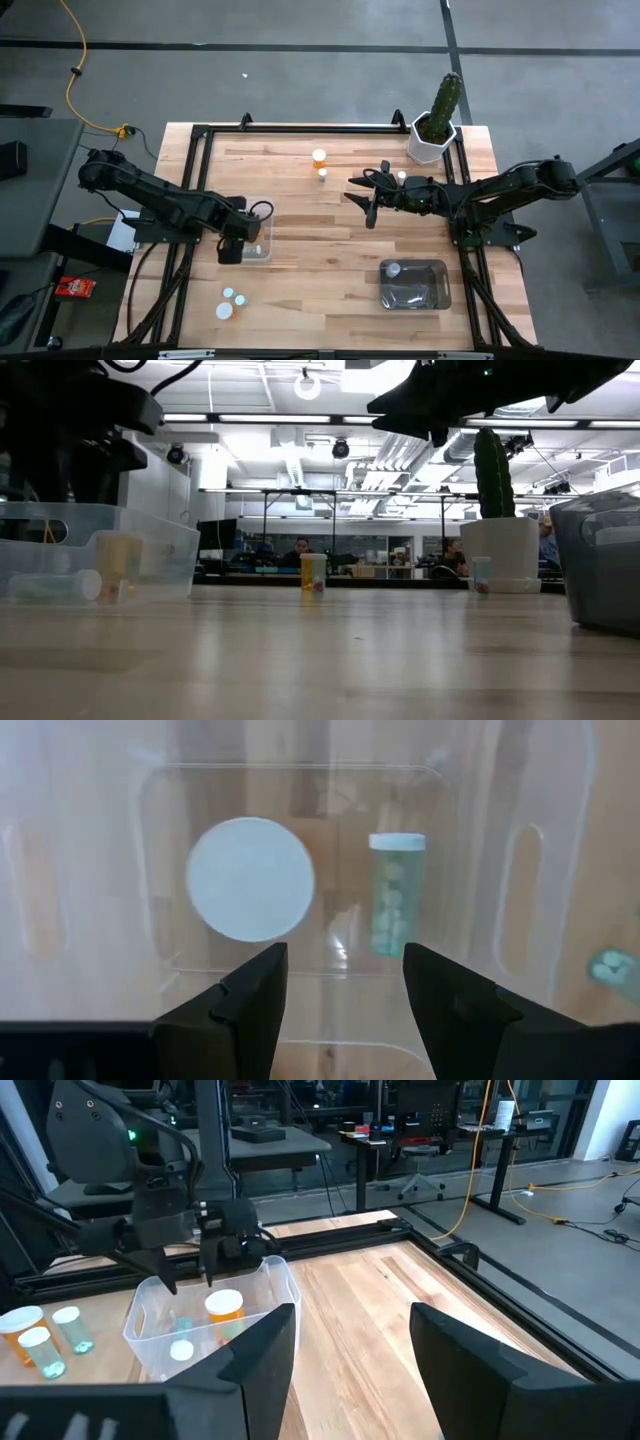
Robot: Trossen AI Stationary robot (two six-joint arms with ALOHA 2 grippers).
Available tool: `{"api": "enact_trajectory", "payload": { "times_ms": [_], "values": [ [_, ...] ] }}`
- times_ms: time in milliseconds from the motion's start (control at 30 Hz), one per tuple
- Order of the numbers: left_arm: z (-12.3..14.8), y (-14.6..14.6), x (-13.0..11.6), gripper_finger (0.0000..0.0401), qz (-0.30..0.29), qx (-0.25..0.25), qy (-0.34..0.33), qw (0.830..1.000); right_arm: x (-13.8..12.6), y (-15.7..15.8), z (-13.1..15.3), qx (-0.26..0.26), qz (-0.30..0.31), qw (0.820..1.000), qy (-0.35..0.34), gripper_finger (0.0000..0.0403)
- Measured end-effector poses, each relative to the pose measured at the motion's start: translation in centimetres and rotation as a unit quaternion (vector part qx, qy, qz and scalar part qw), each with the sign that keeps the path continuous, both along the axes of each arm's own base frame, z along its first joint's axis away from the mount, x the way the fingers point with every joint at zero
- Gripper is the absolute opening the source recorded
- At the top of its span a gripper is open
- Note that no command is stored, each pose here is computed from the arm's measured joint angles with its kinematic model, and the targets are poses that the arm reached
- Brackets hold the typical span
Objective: Pick and place medicine bottles into bin by pill shape (circle, oval)
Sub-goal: Put the top right blue tablet bottle into the black bin
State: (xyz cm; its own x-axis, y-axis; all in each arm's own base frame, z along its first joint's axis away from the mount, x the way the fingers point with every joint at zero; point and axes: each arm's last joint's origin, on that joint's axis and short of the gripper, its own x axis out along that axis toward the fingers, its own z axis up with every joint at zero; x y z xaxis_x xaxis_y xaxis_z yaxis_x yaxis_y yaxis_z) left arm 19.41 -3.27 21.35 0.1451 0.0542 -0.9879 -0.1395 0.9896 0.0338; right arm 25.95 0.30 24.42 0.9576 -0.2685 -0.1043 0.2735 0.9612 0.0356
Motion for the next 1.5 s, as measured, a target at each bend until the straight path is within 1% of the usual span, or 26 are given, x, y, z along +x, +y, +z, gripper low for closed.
{"api": "enact_trajectory", "payload": {
  "times_ms": [400,533,667,900,1033,1167,1300,1367,1467,1500],
  "values": [
    [0.0,0.1,0.0,0.0188,0.002,0.013,-0.002,1.000,0.0,0.0,0.0,0.000,0.000,1.000,0.000,0.0193],
    [0.0,0.2,0.0,0.0188,-0.008,0.034,-0.005,0.999,0.0,0.0,0.0,0.000,0.000,1.000,0.000,0.0193],
    [0.0,0.2,0.0,0.0189,-0.021,0.037,-0.004,0.999,0.0,0.0,0.0,0.000,0.000,1.000,0.000,0.0193],
    [0.0,0.2,0.1,0.0189,-0.012,0.034,-0.006,0.999,0.0,0.0,0.0,0.000,0.000,1.000,0.000,0.0193],
    [0.0,0.0,0.0,0.0191,-0.002,0.016,-0.005,1.000,0.0,0.0,0.0,0.000,0.000,1.000,0.000,0.0193],
    [0.0,-0.5,0.0,0.0203,0.001,-0.011,-0.001,1.000,0.0,0.0,0.0,0.000,0.000,1.000,0.000,0.0193],
    [-0.1,-0.8,0.0,0.0215,0.019,-0.028,-0.003,0.999,0.0,0.0,0.0,0.000,0.000,1.000,0.000,0.0193],
    [-0.5,-0.8,-0.1,0.0217,0.027,-0.040,-0.005,0.999,0.0,0.0,0.0,0.000,0.000,1.000,0.000,0.0193],
    [-1.4,-0.9,-0.3,0.0217,0.025,-0.064,0.003,0.998,0.0,0.0,0.0,0.000,0.000,1.000,0.000,0.0193],
    [-1.7,-0.9,-0.3,0.0215,0.025,-0.064,0.006,0.998,0.0,0.0,0.0,0.000,0.000,1.000,0.000,0.0193]
  ]
}}
